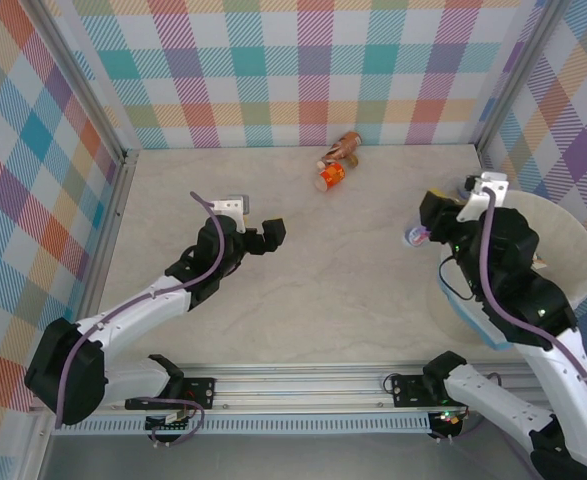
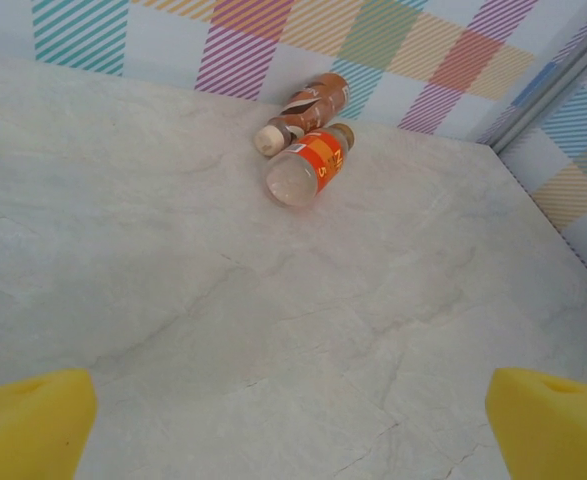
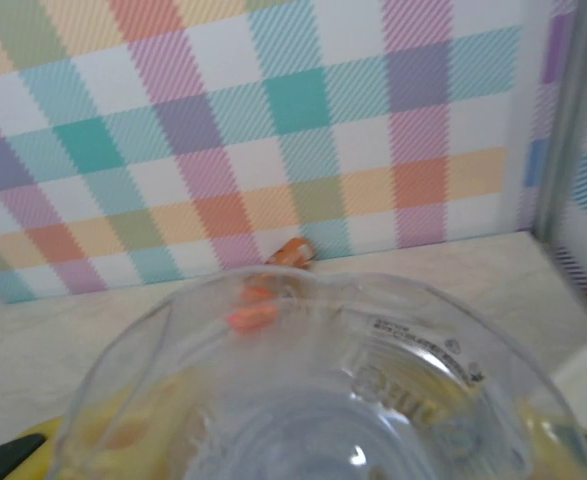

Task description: Put the plastic bottles in the bin

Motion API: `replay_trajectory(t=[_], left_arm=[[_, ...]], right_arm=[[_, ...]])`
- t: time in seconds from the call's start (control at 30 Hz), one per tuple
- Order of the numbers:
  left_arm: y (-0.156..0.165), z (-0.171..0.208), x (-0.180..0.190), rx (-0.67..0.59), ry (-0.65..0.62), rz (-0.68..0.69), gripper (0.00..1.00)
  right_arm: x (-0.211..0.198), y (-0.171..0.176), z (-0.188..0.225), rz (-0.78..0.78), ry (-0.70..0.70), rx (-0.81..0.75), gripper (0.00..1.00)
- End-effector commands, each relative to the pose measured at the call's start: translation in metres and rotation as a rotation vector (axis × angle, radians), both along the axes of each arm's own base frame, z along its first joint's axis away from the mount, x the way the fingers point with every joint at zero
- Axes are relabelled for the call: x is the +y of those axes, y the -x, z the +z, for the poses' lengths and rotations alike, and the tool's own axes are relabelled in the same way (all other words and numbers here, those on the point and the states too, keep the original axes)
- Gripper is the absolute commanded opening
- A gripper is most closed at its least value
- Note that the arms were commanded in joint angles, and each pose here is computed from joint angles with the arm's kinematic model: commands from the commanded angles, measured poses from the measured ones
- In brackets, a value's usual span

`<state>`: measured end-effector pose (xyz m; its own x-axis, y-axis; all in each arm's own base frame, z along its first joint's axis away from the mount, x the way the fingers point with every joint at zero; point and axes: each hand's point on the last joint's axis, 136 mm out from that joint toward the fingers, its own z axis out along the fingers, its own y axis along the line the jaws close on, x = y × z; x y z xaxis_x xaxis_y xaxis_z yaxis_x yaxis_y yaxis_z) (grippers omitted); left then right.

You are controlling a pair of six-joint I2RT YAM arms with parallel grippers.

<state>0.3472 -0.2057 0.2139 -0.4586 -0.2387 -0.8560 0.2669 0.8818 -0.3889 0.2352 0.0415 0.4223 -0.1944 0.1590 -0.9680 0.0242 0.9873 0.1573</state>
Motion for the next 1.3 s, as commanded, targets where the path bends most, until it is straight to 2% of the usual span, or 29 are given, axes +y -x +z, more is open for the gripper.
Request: replay_trajectory(t=[0.0,0.13,0.5,0.87,0.97,1.13,1.27], left_arm=[[-0.005,0.006,-0.001,-0.004,0.019,-0.001,1.00],[-0.002,0.010,-0.016,-0.027,0.045,-0.086,1.00],[-0.002,0.004,-0.012,-0.021,0.029,-0.073,1.00],[-0.002,0.001,-0.010,-0.014,0.010,-0.074,1.00],[-0.001,0.000,-0.008,-0.011,0.001,-0.066,1.00],[-0.003,-0.002,-0.005,-0.012,-0.008,-0.054,1.00],[-0.004,-0.003,-0.009,-0.003,-0.001,-0.063,1.00]], right_arm=[[-0.036,0.016,-0.007,-0.138,0.081,0.045,0.47],[-0.061,0.026,-0.009,-0.247,0.116,0.054,0.47],[-0.089,0.029,-0.030,-0.393,0.146,0.093,0.48],[-0.076,0.009,-0.057,-0.317,0.064,0.162,0.47],[-0.067,0.005,-0.040,-0.267,0.037,0.117,0.46],[-0.061,0.008,0.023,-0.204,0.041,-0.061,0.43],[-0.090,0.006,0.041,-0.381,0.192,-0.093,0.42]])
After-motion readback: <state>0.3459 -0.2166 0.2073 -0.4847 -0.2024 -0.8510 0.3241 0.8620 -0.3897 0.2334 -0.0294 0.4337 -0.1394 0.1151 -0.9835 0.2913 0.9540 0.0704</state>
